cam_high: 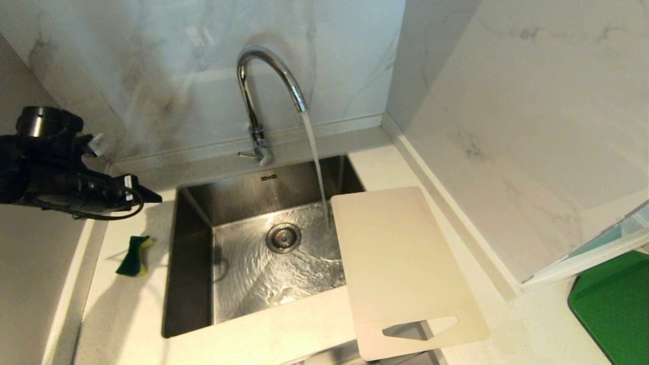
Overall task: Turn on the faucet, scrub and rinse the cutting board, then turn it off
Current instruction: Turn off the tap
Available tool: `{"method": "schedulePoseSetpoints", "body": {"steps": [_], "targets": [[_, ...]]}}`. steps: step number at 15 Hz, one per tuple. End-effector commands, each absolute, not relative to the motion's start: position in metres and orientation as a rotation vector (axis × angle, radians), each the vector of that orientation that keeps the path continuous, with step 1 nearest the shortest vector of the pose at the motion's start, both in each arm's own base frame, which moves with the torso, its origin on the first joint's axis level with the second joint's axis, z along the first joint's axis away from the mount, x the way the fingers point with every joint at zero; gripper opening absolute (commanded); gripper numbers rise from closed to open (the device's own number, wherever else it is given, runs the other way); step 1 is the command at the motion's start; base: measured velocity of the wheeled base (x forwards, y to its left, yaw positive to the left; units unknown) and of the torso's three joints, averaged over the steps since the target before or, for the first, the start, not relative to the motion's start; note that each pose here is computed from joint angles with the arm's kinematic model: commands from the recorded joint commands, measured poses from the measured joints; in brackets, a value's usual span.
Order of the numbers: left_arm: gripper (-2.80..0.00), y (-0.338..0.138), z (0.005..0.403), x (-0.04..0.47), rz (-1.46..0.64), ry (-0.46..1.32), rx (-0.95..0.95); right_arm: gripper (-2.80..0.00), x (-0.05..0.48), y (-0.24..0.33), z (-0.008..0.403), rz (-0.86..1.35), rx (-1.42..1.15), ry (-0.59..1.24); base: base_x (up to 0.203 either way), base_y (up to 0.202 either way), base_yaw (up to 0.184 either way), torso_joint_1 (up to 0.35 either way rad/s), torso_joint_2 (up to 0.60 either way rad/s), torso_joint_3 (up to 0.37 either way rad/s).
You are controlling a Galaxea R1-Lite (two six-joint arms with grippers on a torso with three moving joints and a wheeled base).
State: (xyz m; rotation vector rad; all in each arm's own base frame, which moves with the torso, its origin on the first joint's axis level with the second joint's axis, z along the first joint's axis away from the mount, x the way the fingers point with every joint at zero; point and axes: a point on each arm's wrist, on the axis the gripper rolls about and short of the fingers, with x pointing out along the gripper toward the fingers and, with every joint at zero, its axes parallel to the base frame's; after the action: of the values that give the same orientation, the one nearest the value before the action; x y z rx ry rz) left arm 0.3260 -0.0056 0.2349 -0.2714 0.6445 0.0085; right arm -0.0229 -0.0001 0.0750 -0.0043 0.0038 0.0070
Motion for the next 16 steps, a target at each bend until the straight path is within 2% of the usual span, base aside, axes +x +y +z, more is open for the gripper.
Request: {"method": "schedulePoseSetpoints", "body": {"steps": [1, 5, 8, 14, 16], "targets": [[-2.8, -0.038, 0.262, 0.311, -0.082, 0.572, -0.333, -2.8, -0.023, 0.0, 0.075, 0.008, -0.005, 0.005, 0.0, 0.0, 0.0, 0.0, 0.0, 0.0], [-2.8, -0.075, 0.267, 0.321, -0.247, 0.496, -0.403, -2.8, -0.023, 0.0, 0.075, 0.008, -0.005, 0.005, 0.0, 0.0, 0.0, 0.0, 0.0, 0.0], [-2.8, -0.092, 0.258, 0.341, -0.331, 0.31, -0.406, -2.8, -0.023, 0.0, 0.075, 0.008, -0.005, 0.005, 0.0, 0.0, 0.0, 0.0, 0.0, 0.0], [-2.8, -0.131, 0.195, 0.389, -0.449, 0.079, -0.401, -2.8, -0.023, 0.0, 0.075, 0.008, -0.006, 0.005, 0.0, 0.0, 0.0, 0.0, 0.0, 0.0], [-2.8, -0.136, 0.187, 0.403, -0.473, -0.012, -0.41, -2.8, -0.023, 0.0, 0.075, 0.008, -0.006, 0.005, 0.0, 0.0, 0.0, 0.0, 0.0, 0.0]]}}
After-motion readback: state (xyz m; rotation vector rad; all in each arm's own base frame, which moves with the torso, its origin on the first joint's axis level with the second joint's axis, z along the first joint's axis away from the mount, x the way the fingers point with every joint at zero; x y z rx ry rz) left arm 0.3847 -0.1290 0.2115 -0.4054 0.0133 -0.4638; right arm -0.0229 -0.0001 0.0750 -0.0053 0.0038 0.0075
